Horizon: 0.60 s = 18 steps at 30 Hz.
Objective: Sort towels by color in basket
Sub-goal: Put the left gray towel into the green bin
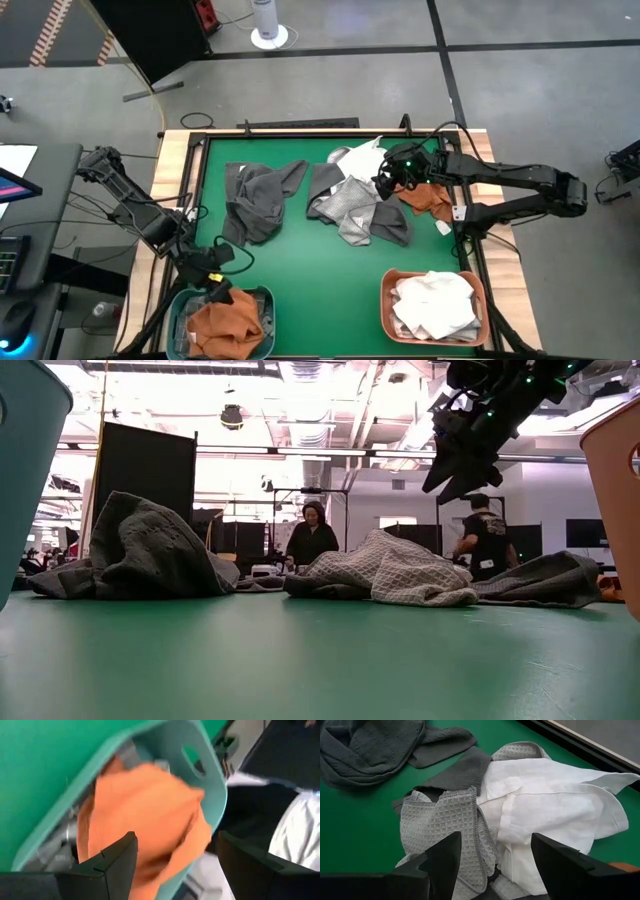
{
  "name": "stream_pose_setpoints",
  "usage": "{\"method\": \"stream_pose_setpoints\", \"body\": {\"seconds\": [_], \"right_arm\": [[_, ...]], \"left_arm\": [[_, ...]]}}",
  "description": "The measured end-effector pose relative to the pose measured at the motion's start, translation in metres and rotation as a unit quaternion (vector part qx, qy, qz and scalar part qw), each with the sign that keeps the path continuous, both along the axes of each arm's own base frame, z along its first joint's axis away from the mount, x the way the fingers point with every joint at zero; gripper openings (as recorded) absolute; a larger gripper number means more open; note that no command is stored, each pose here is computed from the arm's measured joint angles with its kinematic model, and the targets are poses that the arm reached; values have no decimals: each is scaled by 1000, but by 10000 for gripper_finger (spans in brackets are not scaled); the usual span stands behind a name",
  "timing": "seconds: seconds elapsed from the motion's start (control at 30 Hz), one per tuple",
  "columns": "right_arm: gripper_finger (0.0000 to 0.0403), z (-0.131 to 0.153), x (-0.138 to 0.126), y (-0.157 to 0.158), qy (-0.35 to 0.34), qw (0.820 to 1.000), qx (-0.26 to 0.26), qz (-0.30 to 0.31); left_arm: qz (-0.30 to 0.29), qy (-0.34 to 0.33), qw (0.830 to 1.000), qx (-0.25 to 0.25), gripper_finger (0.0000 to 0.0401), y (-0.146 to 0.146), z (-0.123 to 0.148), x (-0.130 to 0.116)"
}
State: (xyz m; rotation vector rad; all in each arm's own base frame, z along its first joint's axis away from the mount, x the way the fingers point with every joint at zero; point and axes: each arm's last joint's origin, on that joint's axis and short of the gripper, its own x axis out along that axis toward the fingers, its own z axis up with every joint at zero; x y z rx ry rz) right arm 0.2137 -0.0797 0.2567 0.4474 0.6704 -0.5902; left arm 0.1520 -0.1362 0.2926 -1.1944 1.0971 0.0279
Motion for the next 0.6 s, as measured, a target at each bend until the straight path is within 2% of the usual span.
{"method": "stream_pose_setpoints", "body": {"seconds": [0.13,0.27,0.33,0.5,0.6], "right_arm": [[269,0,0,0,0,1000,0,0],[269,-1,-1,0,4,1000,2,0],[269,-2,-1,1,11,1000,4,0],[269,-2,-2,1,14,1000,3,2],[269,-2,-2,1,15,1000,2,3]], "left_arm": [[55,-58,995,68,258,5,0,4],[111,-119,975,154,258,10,1,8],[133,-129,968,167,258,12,1,9],[139,-128,968,166,258,13,1,10],[140,-125,964,187,258,17,0,11]]}}
